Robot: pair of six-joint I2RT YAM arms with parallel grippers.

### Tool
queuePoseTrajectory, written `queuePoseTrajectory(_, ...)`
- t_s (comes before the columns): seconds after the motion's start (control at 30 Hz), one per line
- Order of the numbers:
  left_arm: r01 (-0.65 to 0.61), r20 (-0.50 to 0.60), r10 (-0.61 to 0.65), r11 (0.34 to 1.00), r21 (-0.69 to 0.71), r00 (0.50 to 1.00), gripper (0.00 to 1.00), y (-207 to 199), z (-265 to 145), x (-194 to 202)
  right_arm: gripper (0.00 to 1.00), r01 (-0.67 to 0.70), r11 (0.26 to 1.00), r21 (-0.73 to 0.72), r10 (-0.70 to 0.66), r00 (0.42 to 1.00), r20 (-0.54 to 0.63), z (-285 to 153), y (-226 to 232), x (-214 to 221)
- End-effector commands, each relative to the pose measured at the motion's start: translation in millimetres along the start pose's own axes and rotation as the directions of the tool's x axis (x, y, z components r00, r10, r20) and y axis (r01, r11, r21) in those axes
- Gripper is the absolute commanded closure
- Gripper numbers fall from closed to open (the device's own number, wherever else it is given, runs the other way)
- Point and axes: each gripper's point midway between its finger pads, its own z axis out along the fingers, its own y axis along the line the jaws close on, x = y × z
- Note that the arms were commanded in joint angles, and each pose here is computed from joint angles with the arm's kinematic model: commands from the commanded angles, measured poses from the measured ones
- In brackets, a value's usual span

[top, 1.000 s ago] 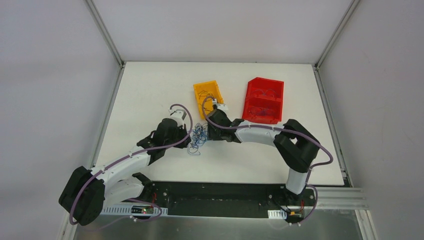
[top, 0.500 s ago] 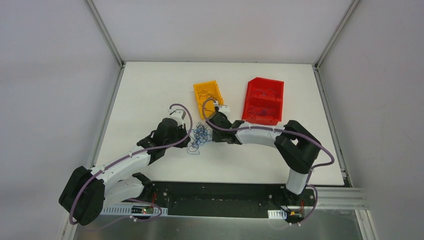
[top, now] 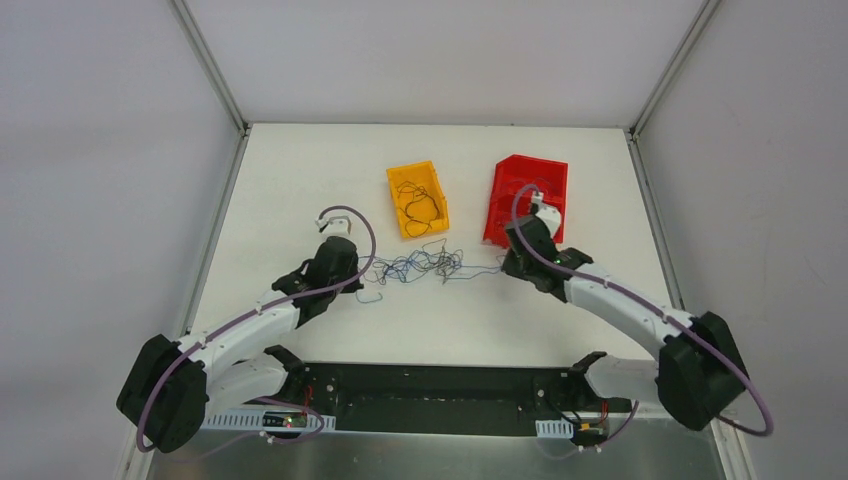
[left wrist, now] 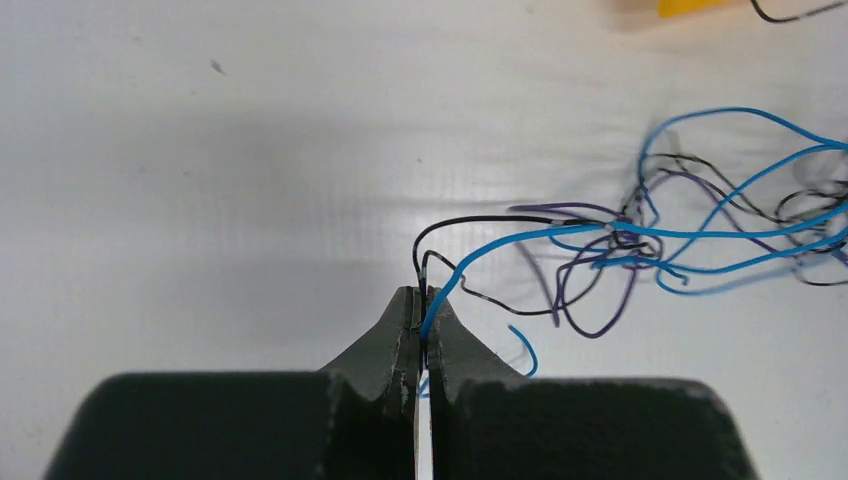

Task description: Untangle the cables

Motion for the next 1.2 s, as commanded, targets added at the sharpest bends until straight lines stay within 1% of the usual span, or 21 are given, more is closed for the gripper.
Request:
queuePoseTrajectory(0.0,0.095,0.082,-0.080,0.975,-0.199,0.993,1.00,30,-6,-22,1.00,-0.125,0.983,0.131,0.116,0.990,0.077,-25,-69,-18)
queuePoseTrajectory(0.13,0.138,0.108,-0.111,0.947,-0.291,0.988,1.00,48,-11,-24,1.00,-0.254,0.947,0.196,0.224,0.961,0.161,-45,-118,-32)
queuePoseTrajectory(0.27,0.229,0.195,-0.163,0.893,-0.389,0.967,1.00,72,-24,-31,1.00,-0.333,0.910,0.247,0.287,0.936,0.202,-58,-146,-39)
queuePoseTrajectory(0.33,0.308,0.280,-0.195,0.839,-0.450,0.940,1.00,91,-37,-36,1.00,-0.359,0.893,0.271,0.303,0.925,0.228,-63,-154,-43)
queuePoseTrajectory(0.37,0.356,0.345,-0.197,0.796,-0.491,0.918,1.00,105,-47,-38,1.00,-0.377,0.880,0.287,0.313,0.918,0.245,-64,-159,-45)
queuePoseTrajectory(0.43,0.449,0.452,-0.214,0.730,-0.516,0.866,1.00,126,-65,-38,1.00,-0.405,0.856,0.321,0.329,0.906,0.267,-66,-168,-47)
queuePoseTrajectory(0.47,0.486,0.493,-0.223,0.714,-0.505,0.841,1.00,132,-71,-38,1.00,-0.412,0.853,0.321,0.336,0.903,0.268,-66,-169,-48)
queuePoseTrajectory(0.53,0.534,0.538,-0.255,0.708,-0.461,0.803,1.00,136,-77,-36,1.00,-0.403,0.870,0.286,0.345,0.909,0.233,-62,-162,-48)
queuePoseTrajectory(0.57,0.553,0.553,-0.273,0.709,-0.437,0.787,1.00,137,-79,-35,1.00,-0.384,0.894,0.232,0.344,0.918,0.197,-59,-150,-48)
queuePoseTrajectory(0.63,0.570,0.564,-0.294,0.714,-0.408,0.772,1.00,136,-79,-33,1.00,-0.365,0.921,0.136,0.347,0.927,0.140,-56,-131,-44)
queuePoseTrajectory(0.7,0.569,0.565,-0.297,0.719,-0.399,0.770,1.00,135,-79,-34,1.00,-0.367,0.925,0.098,0.354,0.927,0.122,-56,-124,-42)
queuePoseTrajectory(0.77,0.542,0.541,-0.288,0.740,-0.398,0.790,1.00,129,-74,-36,1.00,-0.328,0.944,0.027,0.325,0.942,0.083,-57,-111,-38)
queuePoseTrajectory(0.83,0.477,0.480,-0.264,0.783,-0.400,0.837,1.00,118,-65,-37,1.00,-0.287,0.956,-0.058,0.289,0.957,0.029,-58,-95,-31)
queuePoseTrajectory(0.87,0.444,0.449,-0.252,0.803,-0.398,0.857,1.00,112,-61,-38,0.98,-0.269,0.959,-0.093,0.271,0.963,0.002,-59,-89,-27)
queuePoseTrajectory(0.9,0.410,0.414,-0.240,0.824,-0.391,0.878,1.00,105,-57,-38,0.93,-0.257,0.960,-0.114,0.257,0.966,-0.021,-60,-85,-24)
queuePoseTrajectory(0.93,0.371,0.380,-0.223,0.846,-0.382,0.898,1.00,99,-53,-39,0.84,-0.248,0.960,-0.130,0.245,0.969,-0.040,-60,-81,-21)
queuePoseTrajectory(1.0,0.299,0.306,-0.193,0.887,-0.351,0.932,1.00,84,-43,-37,0.54,-0.226,0.962,-0.154,0.217,0.973,-0.076,-61,-74,-16)
queuePoseTrajectory(1.03,0.278,0.285,-0.185,0.900,-0.336,0.941,1.00,78,-39,-37,0.45,-0.216,0.960,-0.179,0.202,0.975,-0.091,-62,-68,-14)
queuePoseTrajectory(1.07,0.259,0.262,-0.177,0.910,-0.323,0.949,1.00,73,-35,-35,0.40,-0.199,0.958,-0.205,0.181,0.978,-0.103,-63,-59,-13)
queuePoseTrajectory(1.17,0.218,0.229,-0.153,0.931,-0.292,0.961,1.00,64,-28,-35,0.36,-0.108,0.959,-0.261,0.086,0.992,-0.092,-67,-32,-14)
